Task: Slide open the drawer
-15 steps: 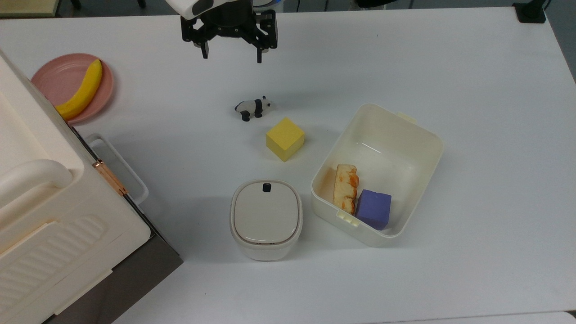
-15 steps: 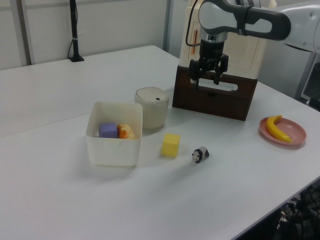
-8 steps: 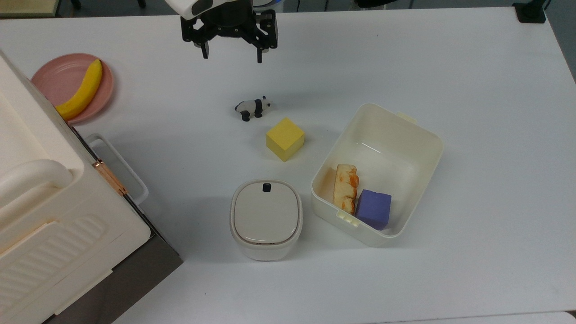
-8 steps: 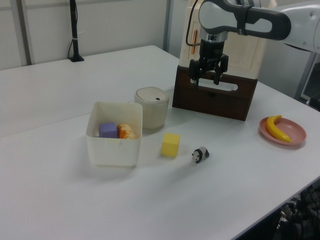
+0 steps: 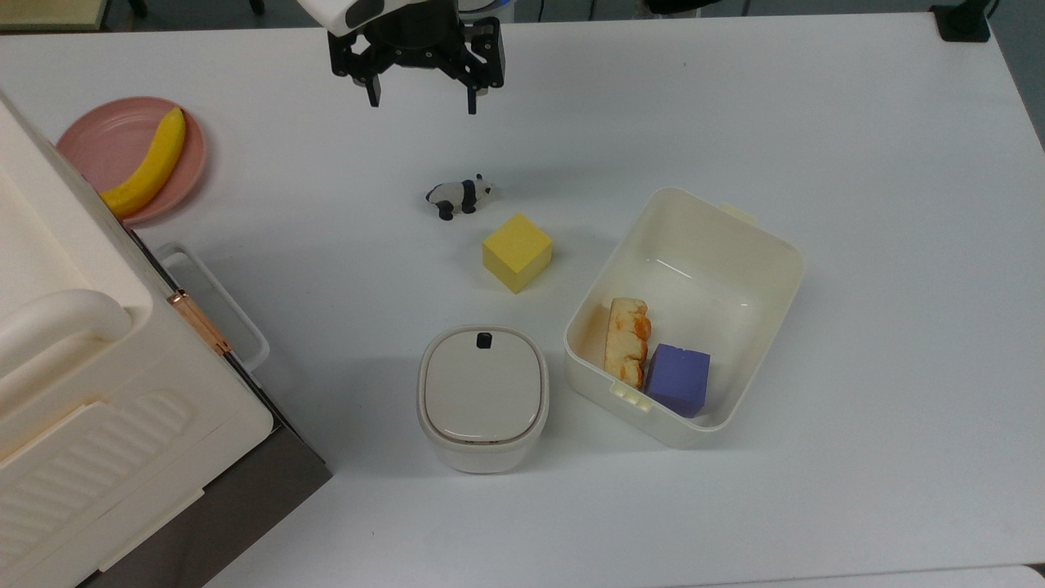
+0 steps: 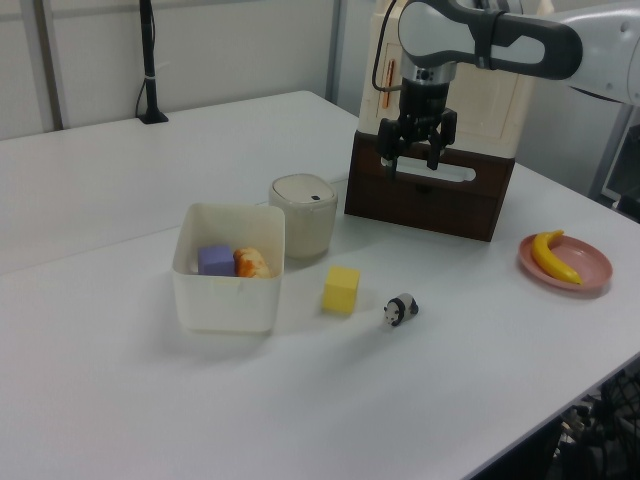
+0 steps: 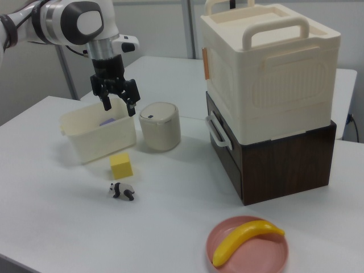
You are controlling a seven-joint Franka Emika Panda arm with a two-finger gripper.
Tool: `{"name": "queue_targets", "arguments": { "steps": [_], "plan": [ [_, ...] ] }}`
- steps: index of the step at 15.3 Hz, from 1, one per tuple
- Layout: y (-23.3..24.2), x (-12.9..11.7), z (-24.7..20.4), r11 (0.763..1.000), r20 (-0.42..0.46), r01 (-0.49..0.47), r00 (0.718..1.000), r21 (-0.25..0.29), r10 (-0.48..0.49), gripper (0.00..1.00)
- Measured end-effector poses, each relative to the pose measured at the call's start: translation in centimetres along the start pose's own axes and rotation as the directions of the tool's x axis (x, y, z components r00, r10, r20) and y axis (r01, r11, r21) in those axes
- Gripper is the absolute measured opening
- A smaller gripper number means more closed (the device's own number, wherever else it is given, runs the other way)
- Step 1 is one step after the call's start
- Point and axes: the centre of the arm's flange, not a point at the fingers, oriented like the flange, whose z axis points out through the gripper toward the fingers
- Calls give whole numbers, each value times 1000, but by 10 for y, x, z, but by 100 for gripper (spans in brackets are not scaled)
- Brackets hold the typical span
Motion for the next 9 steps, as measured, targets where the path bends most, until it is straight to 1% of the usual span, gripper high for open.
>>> {"name": "queue_targets", "arguments": {
  "steps": [5, 9],
  "plan": [
    [0, 0, 0, 1000, 0, 0, 1000, 1, 0, 100],
    [0, 0, 0, 1000, 0, 0, 1000, 1, 0, 96]
  ]
}}
